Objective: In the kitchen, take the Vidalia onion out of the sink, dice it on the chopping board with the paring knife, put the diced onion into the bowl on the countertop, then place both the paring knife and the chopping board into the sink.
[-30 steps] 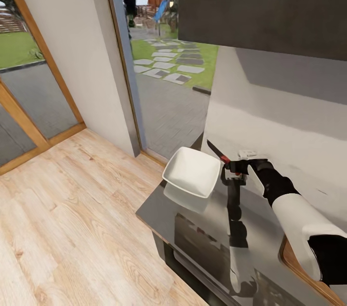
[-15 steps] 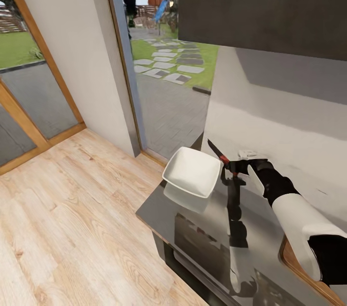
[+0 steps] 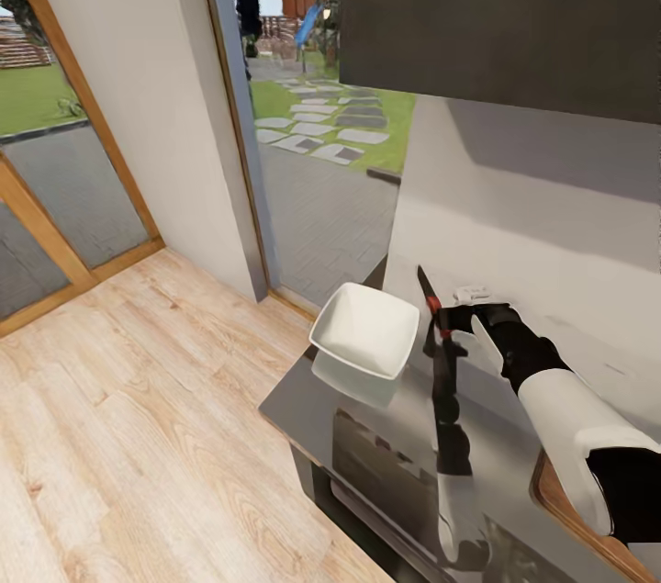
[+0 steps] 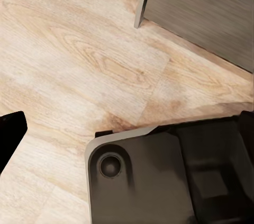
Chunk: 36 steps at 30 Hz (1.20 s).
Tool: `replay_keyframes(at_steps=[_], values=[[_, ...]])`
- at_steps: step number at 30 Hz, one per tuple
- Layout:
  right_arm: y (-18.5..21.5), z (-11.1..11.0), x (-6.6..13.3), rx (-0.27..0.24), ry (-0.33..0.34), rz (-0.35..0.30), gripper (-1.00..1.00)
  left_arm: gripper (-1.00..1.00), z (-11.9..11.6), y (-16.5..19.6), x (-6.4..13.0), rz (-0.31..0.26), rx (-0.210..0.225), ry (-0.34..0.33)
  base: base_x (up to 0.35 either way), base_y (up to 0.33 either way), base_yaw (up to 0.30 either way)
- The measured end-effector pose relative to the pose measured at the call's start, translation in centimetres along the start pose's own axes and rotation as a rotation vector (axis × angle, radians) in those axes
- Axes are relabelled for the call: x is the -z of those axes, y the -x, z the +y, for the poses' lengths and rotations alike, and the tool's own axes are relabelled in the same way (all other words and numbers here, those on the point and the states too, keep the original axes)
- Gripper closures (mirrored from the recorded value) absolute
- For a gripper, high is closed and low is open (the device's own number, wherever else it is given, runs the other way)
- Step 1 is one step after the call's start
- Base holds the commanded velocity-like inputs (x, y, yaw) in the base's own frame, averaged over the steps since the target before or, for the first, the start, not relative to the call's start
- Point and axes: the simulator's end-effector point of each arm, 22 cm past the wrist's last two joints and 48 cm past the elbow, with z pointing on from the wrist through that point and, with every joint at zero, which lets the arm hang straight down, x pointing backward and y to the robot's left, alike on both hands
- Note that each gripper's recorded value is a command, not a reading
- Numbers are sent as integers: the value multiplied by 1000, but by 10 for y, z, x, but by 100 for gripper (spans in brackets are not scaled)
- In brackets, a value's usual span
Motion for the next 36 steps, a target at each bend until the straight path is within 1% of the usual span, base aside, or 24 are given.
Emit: replay_keyframes(at_steps=[18,23,36], values=[[16,-1,14,0,-3,-29,100,-100,1,9,-2,-28,-5,1,-12,0,0],[20,-2,17,0,-5,-36,100,-100,1,12,-3,-36,-5,2,-250,0,0],[31,-3,28,0,-7,-56,100,-100,2,19,-4,-56,-8,4,-328,0,0]])
